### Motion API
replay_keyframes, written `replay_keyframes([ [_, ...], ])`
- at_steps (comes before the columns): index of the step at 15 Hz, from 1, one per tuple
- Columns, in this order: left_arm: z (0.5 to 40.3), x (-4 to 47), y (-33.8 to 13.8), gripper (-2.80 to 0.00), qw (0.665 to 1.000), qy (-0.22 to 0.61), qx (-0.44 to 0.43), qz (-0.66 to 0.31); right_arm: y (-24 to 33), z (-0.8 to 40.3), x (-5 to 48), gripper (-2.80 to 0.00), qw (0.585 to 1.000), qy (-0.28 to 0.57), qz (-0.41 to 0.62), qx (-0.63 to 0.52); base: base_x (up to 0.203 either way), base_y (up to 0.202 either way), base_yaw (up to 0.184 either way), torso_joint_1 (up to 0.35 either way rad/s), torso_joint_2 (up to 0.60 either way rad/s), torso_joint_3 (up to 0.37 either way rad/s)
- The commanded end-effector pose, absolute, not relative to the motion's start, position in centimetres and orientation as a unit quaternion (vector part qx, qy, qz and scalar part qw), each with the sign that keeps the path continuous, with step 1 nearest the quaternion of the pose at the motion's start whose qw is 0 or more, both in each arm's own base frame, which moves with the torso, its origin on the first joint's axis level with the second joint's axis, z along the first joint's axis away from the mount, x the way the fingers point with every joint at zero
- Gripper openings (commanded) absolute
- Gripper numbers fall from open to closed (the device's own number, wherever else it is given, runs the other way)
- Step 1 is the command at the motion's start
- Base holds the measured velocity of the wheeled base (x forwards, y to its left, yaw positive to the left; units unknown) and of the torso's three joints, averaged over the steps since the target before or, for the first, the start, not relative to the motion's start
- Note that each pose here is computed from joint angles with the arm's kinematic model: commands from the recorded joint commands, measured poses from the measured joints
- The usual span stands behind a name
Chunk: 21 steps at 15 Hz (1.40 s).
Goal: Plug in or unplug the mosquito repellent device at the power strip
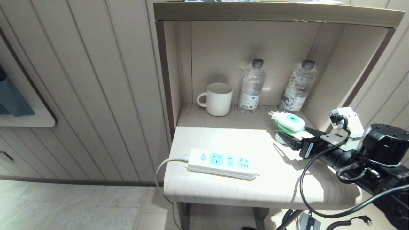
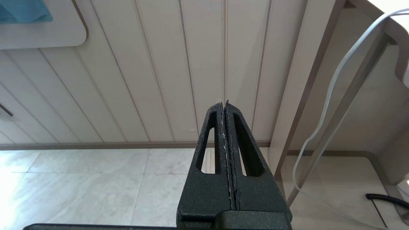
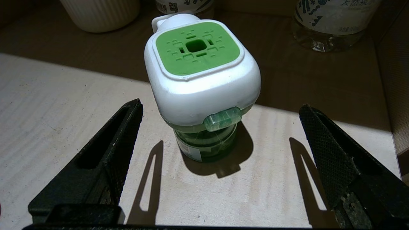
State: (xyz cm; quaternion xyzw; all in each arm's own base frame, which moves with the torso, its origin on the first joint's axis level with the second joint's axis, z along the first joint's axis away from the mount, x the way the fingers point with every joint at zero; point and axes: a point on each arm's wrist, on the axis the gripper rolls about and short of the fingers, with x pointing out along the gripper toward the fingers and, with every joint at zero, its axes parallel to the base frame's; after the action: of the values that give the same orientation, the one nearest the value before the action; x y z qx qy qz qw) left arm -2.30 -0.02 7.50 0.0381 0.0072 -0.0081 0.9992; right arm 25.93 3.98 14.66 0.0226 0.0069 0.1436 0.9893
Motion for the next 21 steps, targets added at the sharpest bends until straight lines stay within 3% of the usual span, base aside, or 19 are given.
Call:
replay_keyframes([
  [1, 7.5, -2.3, 0.0, -2.8, 0.999, 0.007, 0.038, -0.008, 4.0, 14.9, 26.0, 0.0, 0.989, -0.001, 0.145, 0.023, 0.0, 0.0, 0.0, 0.0, 0.0, 0.0],
  [21, 7.5, -2.3, 0.0, -2.8, 0.999, 0.007, 0.038, -0.008, 4.4, 15.3, 27.3, 0.0, 0.989, -0.011, 0.143, 0.027, 0.0, 0.0, 0.0, 0.0, 0.0, 0.0],
])
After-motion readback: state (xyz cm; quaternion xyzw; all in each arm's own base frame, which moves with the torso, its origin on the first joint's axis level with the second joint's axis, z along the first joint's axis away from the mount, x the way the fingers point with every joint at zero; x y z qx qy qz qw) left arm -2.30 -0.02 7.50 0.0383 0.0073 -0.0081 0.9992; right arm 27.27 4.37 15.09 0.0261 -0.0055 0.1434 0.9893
